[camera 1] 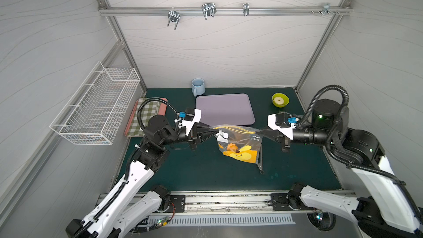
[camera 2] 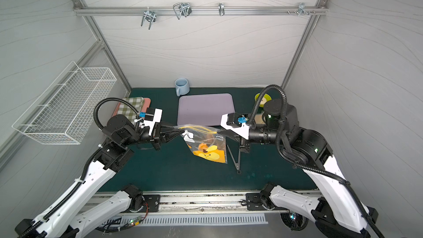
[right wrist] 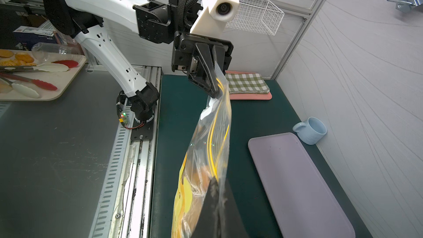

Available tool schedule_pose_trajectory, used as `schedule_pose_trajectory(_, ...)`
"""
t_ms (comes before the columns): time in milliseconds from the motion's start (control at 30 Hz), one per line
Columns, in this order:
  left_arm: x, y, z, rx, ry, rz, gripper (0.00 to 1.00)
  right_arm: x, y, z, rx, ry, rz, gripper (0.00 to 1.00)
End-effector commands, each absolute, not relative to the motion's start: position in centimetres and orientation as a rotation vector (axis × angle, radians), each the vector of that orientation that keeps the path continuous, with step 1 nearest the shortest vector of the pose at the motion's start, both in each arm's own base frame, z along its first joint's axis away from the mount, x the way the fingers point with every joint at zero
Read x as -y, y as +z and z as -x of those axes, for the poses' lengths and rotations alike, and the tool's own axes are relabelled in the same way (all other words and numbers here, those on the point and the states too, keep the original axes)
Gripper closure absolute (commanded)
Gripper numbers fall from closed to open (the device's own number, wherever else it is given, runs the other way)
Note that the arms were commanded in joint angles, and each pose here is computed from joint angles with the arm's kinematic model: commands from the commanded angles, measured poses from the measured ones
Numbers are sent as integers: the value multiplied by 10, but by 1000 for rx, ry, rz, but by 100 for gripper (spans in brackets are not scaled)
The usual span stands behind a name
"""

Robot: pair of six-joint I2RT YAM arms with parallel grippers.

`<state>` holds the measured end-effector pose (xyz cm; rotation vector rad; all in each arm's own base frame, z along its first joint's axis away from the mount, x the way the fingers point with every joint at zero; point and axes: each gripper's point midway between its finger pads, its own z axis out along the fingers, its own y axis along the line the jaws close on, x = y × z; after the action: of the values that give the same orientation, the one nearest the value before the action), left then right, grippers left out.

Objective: Put the cookies into a resealable bag to prevent moisture
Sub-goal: Place the ziploc bag at the center of the board.

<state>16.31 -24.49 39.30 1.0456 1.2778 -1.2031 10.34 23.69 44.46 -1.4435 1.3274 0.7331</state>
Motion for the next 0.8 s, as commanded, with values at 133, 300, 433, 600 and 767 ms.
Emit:
schedule_pose_trajectory(133,241,417,-154,-1182,-1154,-1067,83,-235,445,-100,-1289,709,1461,100)
schedule_pose_trajectory(300,241,416,-154,-1184,-1152,-1070,89,-235,446,-100,-1287,709,1459,100)
schedule_pose_trajectory(433,241,414,-156,-1196,-1141,-1070,100,-235,443,-103,-1296,699,1456,100)
schedule_pose_trajectory(600,235,398,-169,-1320,-1053,-1025,100,-230,429,-143,-1448,544,1302,100)
schedule_pose_trajectory(767,222,362,-183,-1570,-905,-1010,100,-216,387,-204,-1733,358,1046,100)
